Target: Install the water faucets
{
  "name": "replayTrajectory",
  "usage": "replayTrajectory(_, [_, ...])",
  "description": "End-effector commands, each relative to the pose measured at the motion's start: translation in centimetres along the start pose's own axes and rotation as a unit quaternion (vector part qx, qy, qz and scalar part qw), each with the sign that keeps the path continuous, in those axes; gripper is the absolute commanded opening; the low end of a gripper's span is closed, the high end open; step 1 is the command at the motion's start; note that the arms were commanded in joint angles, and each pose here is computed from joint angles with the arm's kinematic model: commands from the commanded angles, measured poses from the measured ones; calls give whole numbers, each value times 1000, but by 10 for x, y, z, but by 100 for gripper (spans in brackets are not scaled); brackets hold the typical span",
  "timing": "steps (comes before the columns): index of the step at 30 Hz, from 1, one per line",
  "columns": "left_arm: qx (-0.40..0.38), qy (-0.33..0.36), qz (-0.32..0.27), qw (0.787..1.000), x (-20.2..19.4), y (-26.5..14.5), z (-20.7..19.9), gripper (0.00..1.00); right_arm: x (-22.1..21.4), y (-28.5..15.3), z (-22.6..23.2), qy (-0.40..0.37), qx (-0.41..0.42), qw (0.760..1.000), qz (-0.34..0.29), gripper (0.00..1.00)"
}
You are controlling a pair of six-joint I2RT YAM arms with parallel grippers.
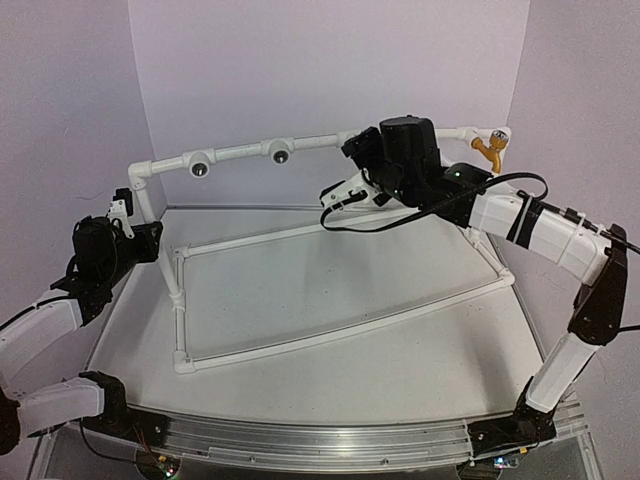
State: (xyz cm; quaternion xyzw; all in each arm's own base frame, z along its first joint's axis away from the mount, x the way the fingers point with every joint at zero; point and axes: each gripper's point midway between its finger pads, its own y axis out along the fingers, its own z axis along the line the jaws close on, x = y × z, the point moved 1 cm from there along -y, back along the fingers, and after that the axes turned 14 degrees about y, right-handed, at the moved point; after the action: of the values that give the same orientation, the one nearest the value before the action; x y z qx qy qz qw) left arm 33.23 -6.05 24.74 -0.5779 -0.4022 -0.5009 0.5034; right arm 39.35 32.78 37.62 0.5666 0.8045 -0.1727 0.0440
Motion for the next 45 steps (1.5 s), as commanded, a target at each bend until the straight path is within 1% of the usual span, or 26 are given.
replayTrajectory(1, [-70,-75,66,993,-31,0,-28,0,-22,5,-18,-133,-17,990,48,80])
replayTrajectory(5, [-70,-74,65,993,-29,0,-29,0,-29,15,-5,-117,-3,991,64,70])
replayTrajectory(7, [-70,-73,63,993,-28,0,-29,0,-31,20,0,-98,3,992,76,60])
replayTrajectory(11, [-69,-74,63,993,-28,-2,-28,0,-30,28,4,-38,0,995,92,44])
replayTrajectory(15, [-69,-74,63,993,-28,-1,-28,0,-28,32,10,4,2,996,94,25])
replayTrajectory(19, [-70,-74,62,993,-26,-1,-28,0,-26,36,17,57,4,994,98,9])
replayTrajectory(22, [-71,-74,60,993,-24,-2,-29,0,-23,39,22,111,4,989,97,1])
replayTrajectory(25, [-71,-74,60,993,-24,-2,-28,0,-18,43,26,180,1,979,98,0])
replayTrajectory(28, [-71,-75,61,993,-25,-2,-28,0,-15,44,24,270,-11,958,95,0])
replayTrajectory(31, [-71,-75,62,993,-26,-1,-29,0,-10,43,14,370,-35,925,85,0])
replayTrajectory(33, [-72,-75,63,993,-26,-1,-29,0,-9,43,5,440,-52,893,82,0])
replayTrajectory(37, [-75,-75,65,992,-27,0,-30,0,-4,39,-7,588,-69,804,55,0])
replayTrajectory(38, [-75,-75,65,992,-27,0,-30,0,-3,37,-10,614,-68,785,44,0])
replayTrajectory(40, [-75,-75,65,992,-27,-1,-30,0,0,33,-15,674,-63,736,22,0])
replayTrajectory(41, [-75,-75,64,992,-27,-1,-30,0,1,30,-18,694,-60,717,11,0])
replayTrajectory(42, [-75,-75,64,992,-27,-1,-30,0,1,28,-21,723,-58,689,1,0])
replayTrajectory(43, [-74,-76,64,992,-27,-1,-30,0,1,26,-23,742,-57,667,-7,0])
replayTrajectory(45, [-74,-76,64,992,-27,-1,-30,0,1,23,-26,789,-53,611,-18,0])
